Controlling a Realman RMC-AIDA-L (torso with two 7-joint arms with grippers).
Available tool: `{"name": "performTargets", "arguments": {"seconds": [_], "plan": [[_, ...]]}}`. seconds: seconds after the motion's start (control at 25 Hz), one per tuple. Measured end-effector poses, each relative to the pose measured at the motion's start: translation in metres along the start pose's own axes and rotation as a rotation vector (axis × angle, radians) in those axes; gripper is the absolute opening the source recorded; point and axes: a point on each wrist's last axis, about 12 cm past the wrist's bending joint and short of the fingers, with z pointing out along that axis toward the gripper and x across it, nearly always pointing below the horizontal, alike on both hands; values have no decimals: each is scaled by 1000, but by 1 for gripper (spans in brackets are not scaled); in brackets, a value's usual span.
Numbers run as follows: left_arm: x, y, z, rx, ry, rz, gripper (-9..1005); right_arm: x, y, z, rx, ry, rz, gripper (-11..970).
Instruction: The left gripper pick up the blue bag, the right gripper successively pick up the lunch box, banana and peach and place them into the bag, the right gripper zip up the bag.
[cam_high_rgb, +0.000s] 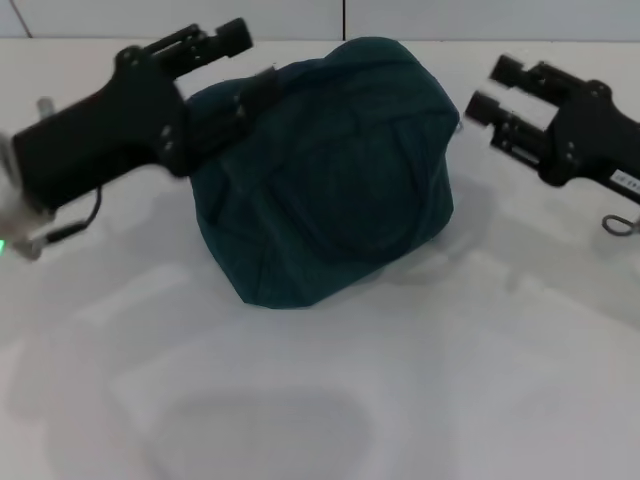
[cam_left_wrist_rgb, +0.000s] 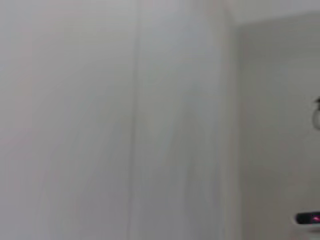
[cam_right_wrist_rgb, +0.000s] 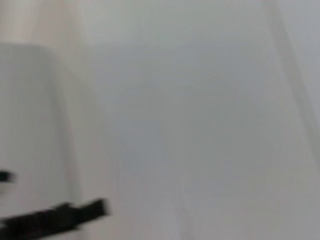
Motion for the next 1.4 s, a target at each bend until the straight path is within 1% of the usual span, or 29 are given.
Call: {"name": "performTargets", "arguments": {"seconds": [0.12,0.16,0.2,0.32,0.48,0.64,0.8,1.0,1.12,1.4], "plan": [[10,-17,-16,20,-52,41,522,-12,11,8,-189,38,6,527],[15,-22,-20,18,-60,46,562,-13,13,10,-224,63,12,527],[23,-28,-25,11,-67,53,587,-13,14,12,-244,76,11,527],[35,-38,-34,-12,-72,63,661,-8,20,16,-283,109,16,527],[47,-46,-42,-51,-64,64,760,-3,26,21,-310,128,14,527],[51,-50,-44,-58,-58,79,760,-2,26,23,-320,138,10,527],[53,-52,-45,-62,-56,70,759,-1,26,23,-316,141,10,527],[55,-53,-46,-68,-55,59,759,-1,24,20,-288,127,13,527],[55,-53,-46,-68,-55,59,760,1,26,19,-269,108,-4,527],[56,-55,-46,-71,-57,44,753,4,27,19,-262,101,-22,527]]}}
